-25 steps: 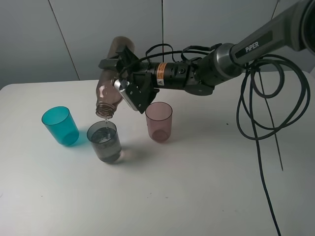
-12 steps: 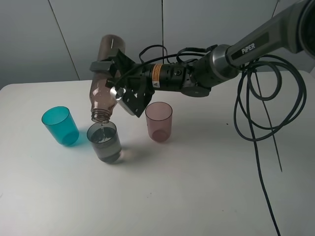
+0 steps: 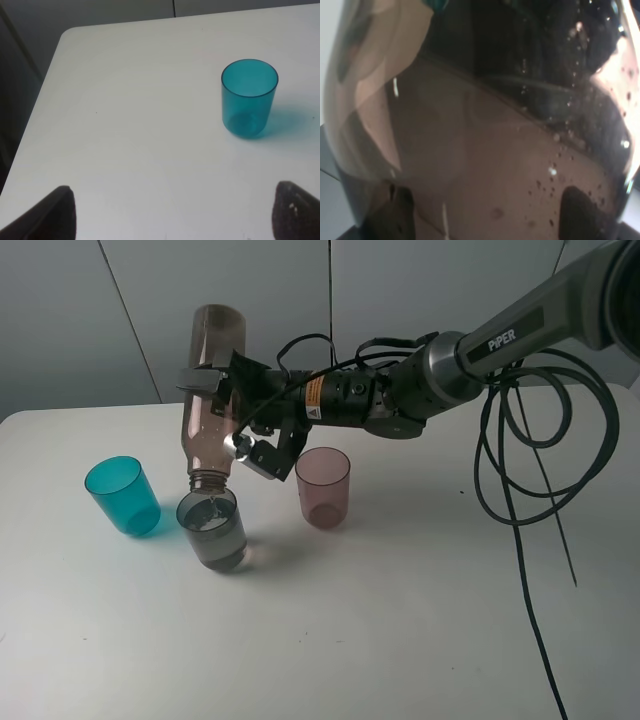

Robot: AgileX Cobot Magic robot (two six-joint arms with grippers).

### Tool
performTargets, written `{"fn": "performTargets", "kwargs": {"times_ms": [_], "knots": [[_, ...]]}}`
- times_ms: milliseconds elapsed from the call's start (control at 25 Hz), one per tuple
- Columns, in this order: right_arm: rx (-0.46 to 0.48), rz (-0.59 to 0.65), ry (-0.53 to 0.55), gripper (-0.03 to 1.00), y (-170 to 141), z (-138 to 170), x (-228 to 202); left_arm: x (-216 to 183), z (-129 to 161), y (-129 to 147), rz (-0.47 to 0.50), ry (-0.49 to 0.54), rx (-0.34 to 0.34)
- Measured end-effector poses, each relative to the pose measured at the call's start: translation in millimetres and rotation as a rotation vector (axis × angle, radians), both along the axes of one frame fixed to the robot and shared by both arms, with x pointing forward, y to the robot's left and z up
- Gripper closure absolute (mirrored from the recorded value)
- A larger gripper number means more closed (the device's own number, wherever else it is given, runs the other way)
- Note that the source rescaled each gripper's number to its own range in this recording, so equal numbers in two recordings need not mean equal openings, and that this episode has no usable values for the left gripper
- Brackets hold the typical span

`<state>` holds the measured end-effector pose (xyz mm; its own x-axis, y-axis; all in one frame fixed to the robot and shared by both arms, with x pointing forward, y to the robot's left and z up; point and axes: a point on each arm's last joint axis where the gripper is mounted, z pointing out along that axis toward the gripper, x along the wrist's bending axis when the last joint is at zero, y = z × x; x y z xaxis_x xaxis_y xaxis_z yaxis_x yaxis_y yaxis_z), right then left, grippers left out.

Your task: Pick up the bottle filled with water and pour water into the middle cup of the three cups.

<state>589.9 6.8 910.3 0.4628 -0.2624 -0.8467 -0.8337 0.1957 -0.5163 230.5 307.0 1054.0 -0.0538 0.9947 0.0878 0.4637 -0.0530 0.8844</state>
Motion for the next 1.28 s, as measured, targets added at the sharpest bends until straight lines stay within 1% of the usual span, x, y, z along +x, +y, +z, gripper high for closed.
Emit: {"fn": "performTargets", "kwargs": {"times_ms": [280, 360, 440, 560, 760, 880, 1000, 1080, 1120, 1200, 1240, 1280], "knots": [[0.009, -0.006, -0.030, 0.94, 0, 7, 1, 0, 0, 0, 0.000, 0.000, 0.000], [0.021, -0.009, -0.012, 0.94, 0, 9, 1, 0, 0, 0, 0.001, 0.000, -0.002], [0.044, -0.017, 0.049, 0.94, 0, 11, 0, 0, 0, 0, 0.001, 0.000, -0.002], [0.099, -0.037, 0.213, 0.94, 0, 12, 0, 0, 0, 0, 0.001, 0.000, -0.002], [0.200, -0.110, 0.560, 0.94, -2, 19, 2, 0, 0, 0, 0.001, 0.000, -0.002], [0.274, -0.167, 0.766, 0.94, -5, 32, 4, 0, 0, 0, 0.001, 0.000, -0.002], [0.411, -0.224, 1.007, 0.94, -19, 51, 12, 0, 0, 0, 0.001, 0.000, -0.002], [0.539, -0.265, 1.209, 0.94, -35, 65, 22, 0, 0, 0, 0.001, 0.000, -0.002], [0.597, -0.279, 1.287, 0.94, -43, 72, 26, 0, 0, 0, 0.001, 0.000, -0.002], [0.736, -0.313, 1.478, 0.94, -64, 83, 38, 0, 0, 0, 0.001, 0.000, -0.002], [0.808, -0.326, 1.558, 0.94, -75, 89, 43, 0, 0, 0, 0.001, 0.000, -0.002], [0.865, -0.337, 1.614, 0.94, -85, 93, 47, 0, 0, 0, 0.001, 0.000, -0.002]]}}
